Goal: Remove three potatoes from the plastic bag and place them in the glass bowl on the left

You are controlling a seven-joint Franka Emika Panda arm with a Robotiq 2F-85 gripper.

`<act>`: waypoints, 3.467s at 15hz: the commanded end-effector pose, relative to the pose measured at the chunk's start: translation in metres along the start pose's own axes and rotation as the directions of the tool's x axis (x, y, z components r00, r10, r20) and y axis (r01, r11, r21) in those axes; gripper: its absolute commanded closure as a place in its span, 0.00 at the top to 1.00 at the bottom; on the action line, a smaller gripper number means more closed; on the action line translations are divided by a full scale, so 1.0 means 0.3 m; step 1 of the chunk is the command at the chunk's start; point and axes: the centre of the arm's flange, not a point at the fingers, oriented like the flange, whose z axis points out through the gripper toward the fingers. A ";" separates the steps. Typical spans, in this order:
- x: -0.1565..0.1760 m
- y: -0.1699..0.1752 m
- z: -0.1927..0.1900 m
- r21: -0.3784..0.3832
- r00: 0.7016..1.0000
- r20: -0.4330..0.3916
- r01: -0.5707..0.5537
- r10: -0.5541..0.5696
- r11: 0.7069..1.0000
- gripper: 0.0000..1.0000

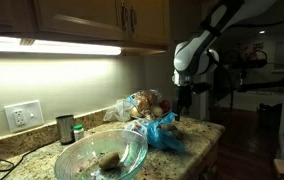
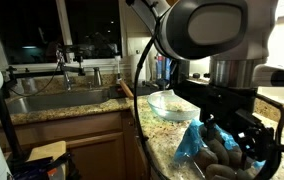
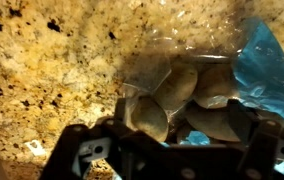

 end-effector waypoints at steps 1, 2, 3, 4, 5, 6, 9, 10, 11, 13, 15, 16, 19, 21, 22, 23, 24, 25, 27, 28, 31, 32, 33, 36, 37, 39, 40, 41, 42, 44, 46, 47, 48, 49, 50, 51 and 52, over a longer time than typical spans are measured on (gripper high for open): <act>-0.012 0.036 0.027 -0.009 0.998 -0.020 -0.051 0.051 0.999 1.00; -0.001 0.016 0.007 -0.004 1.000 -0.006 -0.014 0.014 1.000 1.00; -0.001 0.016 0.012 -0.004 1.000 -0.003 -0.015 0.015 1.000 1.00; -0.001 0.013 0.015 -0.004 1.000 -0.001 -0.013 0.013 1.000 1.00; 0.000 0.009 0.016 -0.003 1.000 -0.001 -0.010 0.010 1.000 1.00; 0.001 0.005 0.016 -0.003 1.000 -0.001 -0.008 0.008 1.000 1.00; 0.001 0.004 0.015 -0.003 1.000 -0.001 -0.008 0.008 1.000 1.00; 0.004 0.004 0.023 0.005 1.000 0.006 -0.017 0.017 1.000 1.00; 0.010 0.003 0.044 0.002 0.999 0.008 -0.046 0.046 0.999 1.00; 0.020 0.007 0.083 0.000 0.995 0.006 -0.097 0.097 0.995 1.00; 0.027 0.011 0.113 0.003 0.992 0.016 -0.129 0.129 0.992 1.00; 0.031 0.012 0.126 0.003 0.990 0.021 -0.143 0.143 0.990 1.00; 0.052 0.021 0.161 -0.001 0.983 0.009 -0.183 0.183 0.983 1.00; 0.069 0.030 0.184 -0.009 0.980 -0.007 -0.200 0.200 0.980 1.00; 0.078 0.036 0.198 -0.013 0.978 -0.009 -0.210 0.210 0.978 1.00; 0.084 0.040 0.210 -0.016 0.976 -0.007 -0.219 0.219 0.976 1.00; 0.086 0.041 0.225 -0.017 0.973 -0.003 -0.231 0.230 0.973 1.00; 0.088 0.042 0.238 -0.018 0.972 0.000 -0.237 0.237 0.971 1.00; 0.088 0.040 0.268 -0.015 0.971 0.008 -0.238 0.239 0.971 1.00; 0.087 0.039 0.286 -0.014 0.972 0.009 -0.234 0.234 0.972 1.00; 0.094 0.019 0.310 -0.002 0.972 0.017 -0.235 0.235 0.972 1.00; 0.099 0.006 0.307 0.002 0.973 0.014 -0.231 0.231 0.973 1.00; 0.103 -0.004 0.303 0.005 0.974 0.012 -0.225 0.225 0.974 1.00; 0.113 -0.034 0.289 0.015 0.979 0.004 -0.206 0.205 0.979 0.72; 0.115 -0.042 0.288 0.016 0.980 0.003 -0.201 0.201 0.980 0.67; 0.116 -0.055 0.293 0.018 0.982 0.003 -0.187 0.187 0.982 0.53; 0.116 -0.058 0.297 0.017 0.983 0.004 -0.181 0.181 0.983 0.45; 0.116 -0.059 0.302 0.017 0.984 0.007 -0.178 0.178 0.984 0.39; 0.115 -0.059 0.305 0.016 0.984 0.010 -0.179 0.179 0.984 0.32; 0.112 -0.054 0.308 0.016 0.983 0.013 -0.181 0.180 0.983 0.23; 0.110 -0.049 0.308 0.015 0.983 0.015 -0.184 0.184 0.983 0.23; 0.111 -0.046 0.304 0.011 0.982 0.016 -0.188 0.188 0.982 0.23; 0.110 -0.045 0.296 0.012 0.982 0.014 -0.189 0.189 0.982 0.23; 0.108 -0.046 0.289 0.013 0.982 0.012 -0.189 0.189 0.982 0.23; 0.106 -0.048 0.281 0.014 0.982 0.012 -0.188 0.188 0.982 0.23; 0.100 -0.052 0.270 0.014 0.983 0.012 -0.186 0.186 0.983 0.23; 0.095 -0.056 0.262 0.011 0.983 0.012 -0.183 0.183 0.983 0.23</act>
